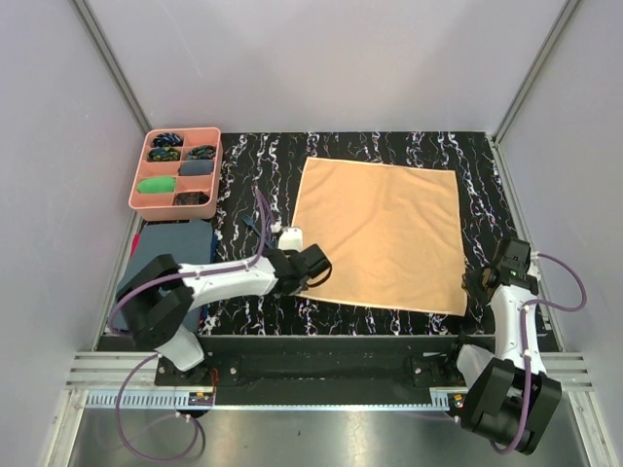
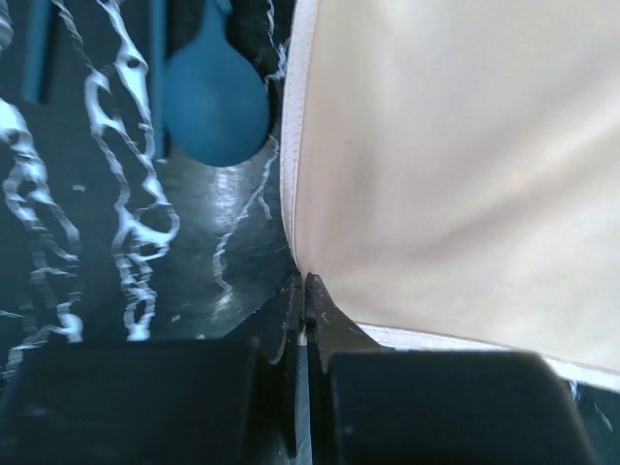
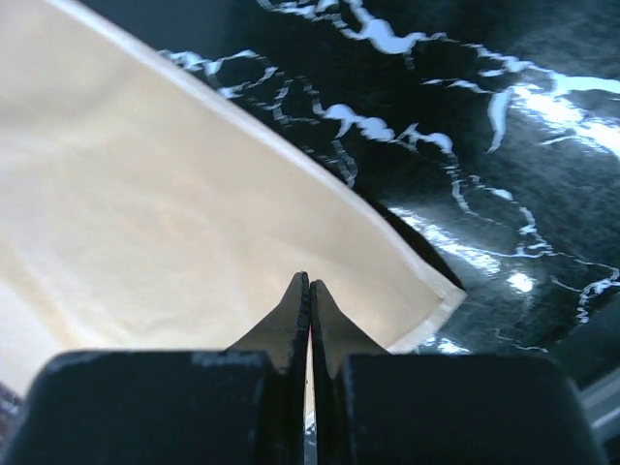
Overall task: Fold the napkin into a case and place the utensils inside
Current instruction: Fold and flatten the napkin at the center of the board.
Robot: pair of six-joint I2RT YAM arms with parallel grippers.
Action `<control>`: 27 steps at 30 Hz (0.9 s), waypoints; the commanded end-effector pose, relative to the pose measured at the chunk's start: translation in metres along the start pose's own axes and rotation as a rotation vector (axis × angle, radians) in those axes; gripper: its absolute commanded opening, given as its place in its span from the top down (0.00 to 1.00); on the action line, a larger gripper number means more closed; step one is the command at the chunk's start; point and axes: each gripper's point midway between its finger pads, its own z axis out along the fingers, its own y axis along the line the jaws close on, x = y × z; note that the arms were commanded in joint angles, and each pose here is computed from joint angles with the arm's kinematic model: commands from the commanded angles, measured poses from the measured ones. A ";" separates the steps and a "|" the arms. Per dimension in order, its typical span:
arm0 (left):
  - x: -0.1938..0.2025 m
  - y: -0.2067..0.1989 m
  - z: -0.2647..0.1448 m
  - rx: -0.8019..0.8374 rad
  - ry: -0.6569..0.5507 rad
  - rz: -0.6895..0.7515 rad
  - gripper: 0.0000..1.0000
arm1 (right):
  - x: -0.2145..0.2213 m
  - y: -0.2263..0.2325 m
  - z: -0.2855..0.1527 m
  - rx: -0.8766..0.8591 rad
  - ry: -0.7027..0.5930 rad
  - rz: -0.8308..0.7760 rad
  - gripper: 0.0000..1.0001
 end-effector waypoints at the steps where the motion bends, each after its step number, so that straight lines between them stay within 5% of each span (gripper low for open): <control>1: -0.060 -0.005 -0.048 0.107 -0.193 0.104 1.00 | -0.013 0.042 -0.029 -0.210 -0.034 -0.072 1.00; 10: -0.175 -0.036 -0.185 0.475 -0.567 0.112 1.00 | -0.066 0.128 -0.166 -0.608 -0.275 -0.243 1.00; 15: -0.208 -0.032 -0.245 0.579 -0.683 0.082 1.00 | -0.071 0.138 -0.223 -0.680 -0.325 -0.298 1.00; 17: -0.208 -0.027 -0.247 0.582 -0.687 0.073 1.00 | -0.066 0.130 -0.210 -0.631 -0.278 -0.251 1.00; 20: -0.182 -0.031 -0.220 0.589 -0.602 0.061 1.00 | -0.038 0.104 -0.156 -0.482 -0.088 -0.189 0.70; 24: -0.138 -0.042 -0.172 0.597 -0.461 0.037 1.00 | 0.040 0.045 -0.076 -0.272 0.278 -0.124 0.54; 27: -0.116 -0.046 -0.145 0.584 -0.410 0.053 1.00 | 0.062 0.040 -0.054 -0.300 0.342 -0.178 0.49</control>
